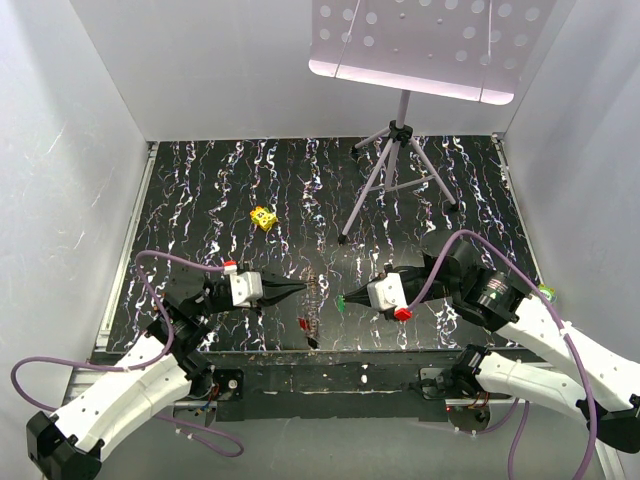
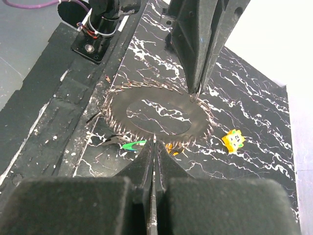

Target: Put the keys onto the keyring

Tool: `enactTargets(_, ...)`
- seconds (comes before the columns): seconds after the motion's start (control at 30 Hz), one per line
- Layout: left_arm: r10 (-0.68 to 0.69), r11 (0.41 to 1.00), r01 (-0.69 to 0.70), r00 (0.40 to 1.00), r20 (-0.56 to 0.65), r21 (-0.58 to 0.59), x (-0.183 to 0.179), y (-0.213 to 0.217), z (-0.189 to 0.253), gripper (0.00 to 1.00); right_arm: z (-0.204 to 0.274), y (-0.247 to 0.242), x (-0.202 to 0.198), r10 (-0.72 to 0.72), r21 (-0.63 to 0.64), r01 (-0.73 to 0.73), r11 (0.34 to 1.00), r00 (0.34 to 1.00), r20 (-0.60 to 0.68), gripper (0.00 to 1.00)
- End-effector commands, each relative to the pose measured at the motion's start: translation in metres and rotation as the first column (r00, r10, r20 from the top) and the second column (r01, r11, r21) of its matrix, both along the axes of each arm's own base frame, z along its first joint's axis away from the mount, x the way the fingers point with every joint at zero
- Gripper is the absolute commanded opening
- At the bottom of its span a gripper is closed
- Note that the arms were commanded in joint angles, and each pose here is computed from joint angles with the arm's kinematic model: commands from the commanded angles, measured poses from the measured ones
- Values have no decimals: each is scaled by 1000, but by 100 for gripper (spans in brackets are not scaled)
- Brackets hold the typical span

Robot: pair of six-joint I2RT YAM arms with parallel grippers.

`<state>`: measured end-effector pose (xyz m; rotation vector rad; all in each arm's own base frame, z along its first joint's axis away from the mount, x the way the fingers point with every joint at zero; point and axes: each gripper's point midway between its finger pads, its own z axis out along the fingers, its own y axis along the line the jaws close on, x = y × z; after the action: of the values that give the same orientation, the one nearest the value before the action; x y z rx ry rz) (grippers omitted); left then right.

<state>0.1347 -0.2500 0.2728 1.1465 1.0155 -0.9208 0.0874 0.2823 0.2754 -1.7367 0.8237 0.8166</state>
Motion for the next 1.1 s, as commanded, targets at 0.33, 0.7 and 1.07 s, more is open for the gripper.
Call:
enactTargets(0.33,21,999,-17,997,70,-52,7,4,29,0,11,2,3,-39,40,39,998,999,-12,1)
enactTargets(0.7,37,998,-34,997,61,-47,12,6,28,0,8,0,-3,-29,32,31,999,998,-58,1)
enactTargets(1.07,56,997,-54,998,37,-52,15,7,26,0,12,2,-2,-52,45,57,997,993,-108,1)
